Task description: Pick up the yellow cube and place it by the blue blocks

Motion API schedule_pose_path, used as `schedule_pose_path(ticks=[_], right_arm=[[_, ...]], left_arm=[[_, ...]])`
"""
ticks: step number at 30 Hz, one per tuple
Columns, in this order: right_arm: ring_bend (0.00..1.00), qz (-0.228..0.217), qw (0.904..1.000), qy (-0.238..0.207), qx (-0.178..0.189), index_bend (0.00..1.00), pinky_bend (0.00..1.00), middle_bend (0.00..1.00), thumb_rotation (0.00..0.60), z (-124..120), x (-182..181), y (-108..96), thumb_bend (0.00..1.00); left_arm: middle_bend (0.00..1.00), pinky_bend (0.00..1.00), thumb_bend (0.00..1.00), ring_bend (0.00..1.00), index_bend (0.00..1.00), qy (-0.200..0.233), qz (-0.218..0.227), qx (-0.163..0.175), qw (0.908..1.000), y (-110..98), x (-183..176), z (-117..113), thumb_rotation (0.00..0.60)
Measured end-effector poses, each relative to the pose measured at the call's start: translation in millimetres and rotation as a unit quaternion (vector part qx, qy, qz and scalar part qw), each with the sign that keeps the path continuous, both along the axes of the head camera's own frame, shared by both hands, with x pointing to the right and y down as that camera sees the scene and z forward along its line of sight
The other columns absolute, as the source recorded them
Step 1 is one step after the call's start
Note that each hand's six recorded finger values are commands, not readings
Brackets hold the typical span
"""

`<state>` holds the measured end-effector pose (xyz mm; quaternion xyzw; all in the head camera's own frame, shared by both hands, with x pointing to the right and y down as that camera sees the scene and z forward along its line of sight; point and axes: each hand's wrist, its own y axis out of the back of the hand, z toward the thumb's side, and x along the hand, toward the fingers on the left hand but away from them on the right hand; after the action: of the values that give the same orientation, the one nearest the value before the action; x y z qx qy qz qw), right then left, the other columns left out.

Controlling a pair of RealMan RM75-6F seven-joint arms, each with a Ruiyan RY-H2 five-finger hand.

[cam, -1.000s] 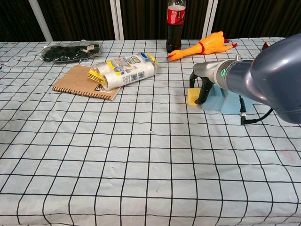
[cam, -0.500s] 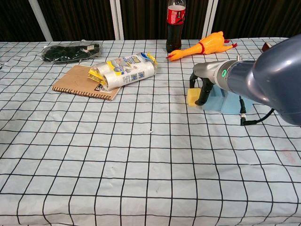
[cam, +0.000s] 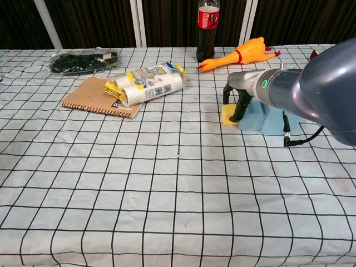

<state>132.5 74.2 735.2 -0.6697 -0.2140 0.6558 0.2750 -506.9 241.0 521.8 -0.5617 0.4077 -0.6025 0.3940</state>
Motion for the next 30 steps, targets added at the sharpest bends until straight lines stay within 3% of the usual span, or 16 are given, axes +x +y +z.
schedule_pose_path(ticks=[14, 30], right_arm=[[0.00, -0.026, 0.9991, -0.034, 0.007, 0.29, 0.09, 0.00, 0.600, -14, -23, 6, 0.31], [0.00, -0.054, 0.9984, -0.018, 0.002, 0.31, 0.09, 0.00, 0.600, -7, -23, 17, 0.31]], left_arm=[[0.06, 0.00, 0.04, 0.00, 0.19, -0.001, -0.002, -0.002, 1.0000, 0, 0, 0, 0.600], [0.06, 0.00, 0.04, 0.00, 0.19, 0.000, -0.002, -0.004, 1.0000, 1, 0, 0, 0.600]])
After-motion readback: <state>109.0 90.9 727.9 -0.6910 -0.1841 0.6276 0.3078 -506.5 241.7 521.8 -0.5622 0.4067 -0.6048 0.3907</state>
